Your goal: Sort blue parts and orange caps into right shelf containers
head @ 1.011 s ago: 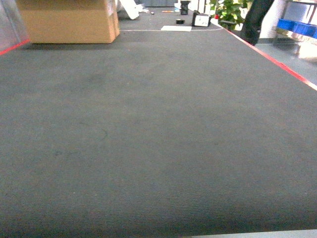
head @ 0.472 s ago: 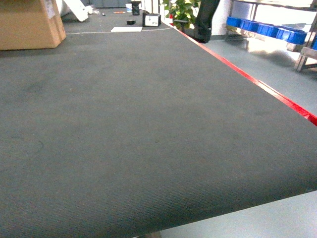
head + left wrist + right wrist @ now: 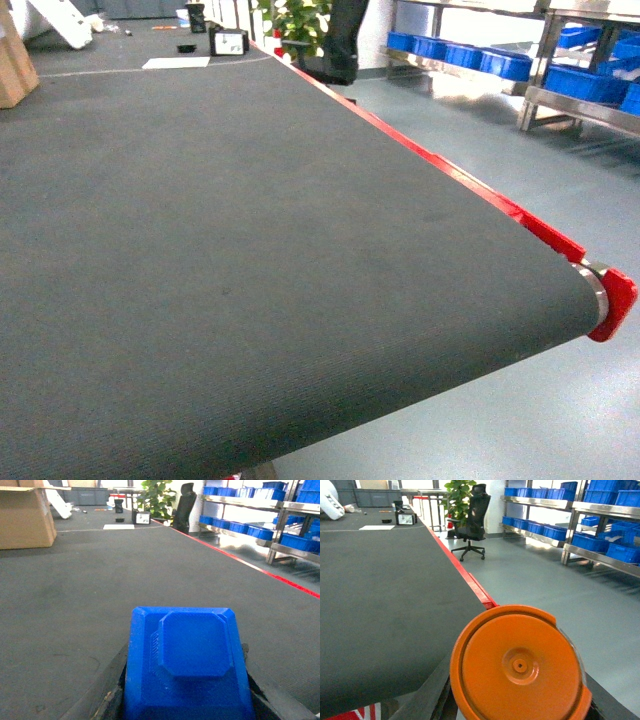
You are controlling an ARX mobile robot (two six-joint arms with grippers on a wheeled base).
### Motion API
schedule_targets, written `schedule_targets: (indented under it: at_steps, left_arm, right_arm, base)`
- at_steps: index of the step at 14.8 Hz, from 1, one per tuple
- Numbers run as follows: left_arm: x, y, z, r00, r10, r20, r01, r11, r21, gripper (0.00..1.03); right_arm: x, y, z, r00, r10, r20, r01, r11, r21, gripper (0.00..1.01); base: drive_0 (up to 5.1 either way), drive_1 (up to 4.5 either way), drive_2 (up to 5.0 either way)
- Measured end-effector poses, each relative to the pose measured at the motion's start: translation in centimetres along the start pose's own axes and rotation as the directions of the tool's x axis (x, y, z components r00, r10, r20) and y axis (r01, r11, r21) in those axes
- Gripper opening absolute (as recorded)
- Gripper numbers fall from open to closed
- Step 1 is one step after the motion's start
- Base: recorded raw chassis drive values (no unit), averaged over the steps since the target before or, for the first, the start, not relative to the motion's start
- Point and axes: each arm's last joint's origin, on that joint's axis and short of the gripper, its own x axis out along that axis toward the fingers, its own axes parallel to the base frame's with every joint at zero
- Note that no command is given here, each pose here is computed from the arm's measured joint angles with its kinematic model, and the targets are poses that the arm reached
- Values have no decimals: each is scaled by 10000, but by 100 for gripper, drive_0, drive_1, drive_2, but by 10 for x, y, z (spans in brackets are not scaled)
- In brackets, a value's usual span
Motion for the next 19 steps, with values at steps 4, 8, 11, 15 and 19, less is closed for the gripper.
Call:
schedule_targets:
  at_steps: [4,8,11,15,19]
  left_arm:
    - [0,0,0,10000,0,0,0,10000,0,44]
    - [0,0,0,10000,0,0,0,10000,0,44]
    - [0,0,0,10000,0,4,0,10000,0,44]
    - [0,0,0,10000,0,0,0,10000,0,44]
    - [0,0,0,10000,0,4,0,10000,0,44]
  right_arm:
    - [0,0,0,10000,0,0,0,10000,0,45]
    - [0,0,0,10000,4,0,-4,10000,0,45]
    - [0,0,0,10000,4,0,-4,10000,0,45]
    - [0,0,0,10000,0,0,0,10000,0,45]
    - [0,0,0,10000,4,0,-4,10000,0,45]
  base:
    - [-161,-161,-161]
    - [-146,-146,-146]
    - [-157,-157,-157]
    - [-154,-154,-154]
    - [-156,-156,-156]
